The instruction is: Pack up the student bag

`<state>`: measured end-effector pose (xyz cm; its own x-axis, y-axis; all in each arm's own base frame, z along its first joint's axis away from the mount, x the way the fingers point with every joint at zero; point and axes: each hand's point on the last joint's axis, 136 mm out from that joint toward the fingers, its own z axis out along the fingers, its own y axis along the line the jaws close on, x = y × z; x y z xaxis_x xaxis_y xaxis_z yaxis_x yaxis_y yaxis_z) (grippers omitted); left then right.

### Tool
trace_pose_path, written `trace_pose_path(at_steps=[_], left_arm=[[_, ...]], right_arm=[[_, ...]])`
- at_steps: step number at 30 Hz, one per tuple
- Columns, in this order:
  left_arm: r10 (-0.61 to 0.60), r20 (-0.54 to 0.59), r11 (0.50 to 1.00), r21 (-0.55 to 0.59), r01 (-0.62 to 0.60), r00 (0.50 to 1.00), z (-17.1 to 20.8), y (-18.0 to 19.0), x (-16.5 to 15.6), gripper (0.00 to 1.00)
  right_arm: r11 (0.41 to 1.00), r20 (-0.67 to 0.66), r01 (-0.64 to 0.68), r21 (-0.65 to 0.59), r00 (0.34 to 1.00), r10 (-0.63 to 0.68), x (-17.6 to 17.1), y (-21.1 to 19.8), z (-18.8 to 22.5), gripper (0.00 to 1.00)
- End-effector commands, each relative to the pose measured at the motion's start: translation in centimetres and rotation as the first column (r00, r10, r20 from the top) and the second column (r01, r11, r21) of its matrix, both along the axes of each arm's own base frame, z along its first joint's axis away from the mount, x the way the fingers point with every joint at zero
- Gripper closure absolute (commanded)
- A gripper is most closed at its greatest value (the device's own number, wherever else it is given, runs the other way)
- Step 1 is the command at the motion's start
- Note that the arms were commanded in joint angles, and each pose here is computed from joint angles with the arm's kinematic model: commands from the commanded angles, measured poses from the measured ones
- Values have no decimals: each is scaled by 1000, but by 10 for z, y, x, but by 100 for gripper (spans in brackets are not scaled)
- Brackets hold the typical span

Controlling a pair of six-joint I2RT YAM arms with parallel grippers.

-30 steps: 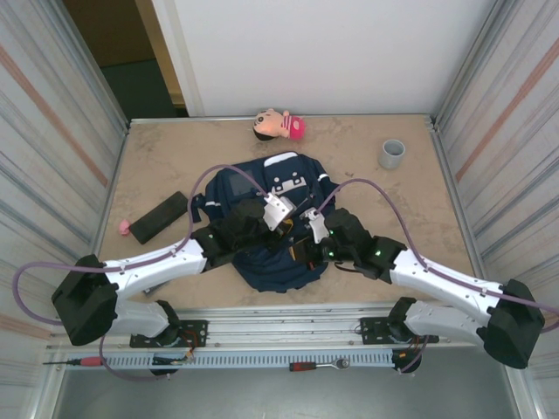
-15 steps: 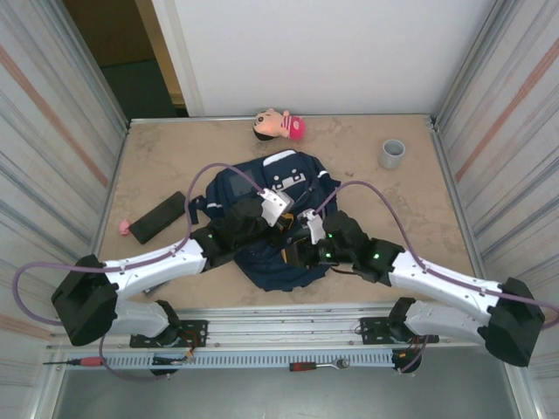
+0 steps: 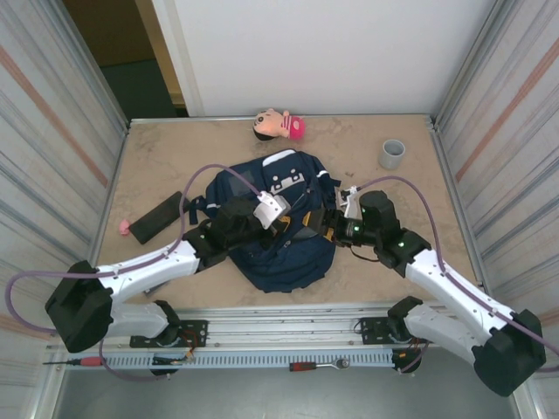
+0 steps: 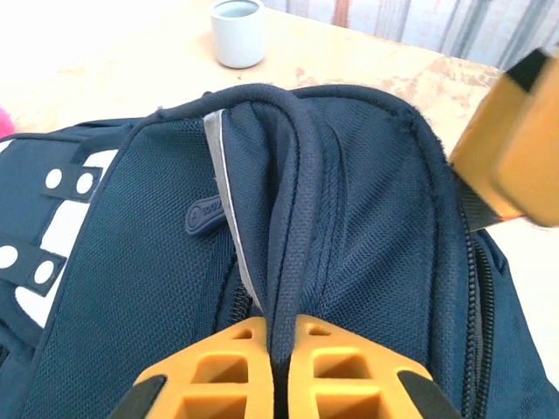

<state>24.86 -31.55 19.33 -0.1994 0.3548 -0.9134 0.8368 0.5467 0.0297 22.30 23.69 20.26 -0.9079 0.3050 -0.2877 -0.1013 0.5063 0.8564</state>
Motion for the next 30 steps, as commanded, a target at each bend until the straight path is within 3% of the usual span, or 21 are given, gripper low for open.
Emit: trace_pose_path(at_steps=[1,4,8,12,14,17,23,27,30], left_arm=[[-129,169,982,-113,149,977,56,-10,-15,100],[-200,177,972,-85,218,964,53,-11,-26,100],[-260,179,960,-61,274,949,50,-6,-35,100],[-295,164,955,19,296,941,43,5,-39,100],[-271,145,962,37,269,951,39,14,-33,100],[-187,102,982,53,182,977,33,29,-19,99],[7,-83,1000,14,-6,997,37,51,-16,67],[177,-247,983,-11,-186,953,43,76,-21,61],[262,-413,947,-64,-315,872,42,91,-34,60]], right_arm=[[993,-49,7,119,999,-2,7,13,27,33],[993,-69,38,113,997,-31,17,16,25,38],[995,-115,52,86,992,-42,20,17,12,56],[991,-157,106,80,983,-92,15,18,4,93],[986,-129,137,92,984,-125,11,18,8,100],[974,-84,199,105,978,-191,5,16,15,100],[954,19,264,140,963,-269,4,16,28,100],[964,87,231,132,966,-243,4,27,39,100],[971,94,205,127,972,-217,4,36,40,100]])
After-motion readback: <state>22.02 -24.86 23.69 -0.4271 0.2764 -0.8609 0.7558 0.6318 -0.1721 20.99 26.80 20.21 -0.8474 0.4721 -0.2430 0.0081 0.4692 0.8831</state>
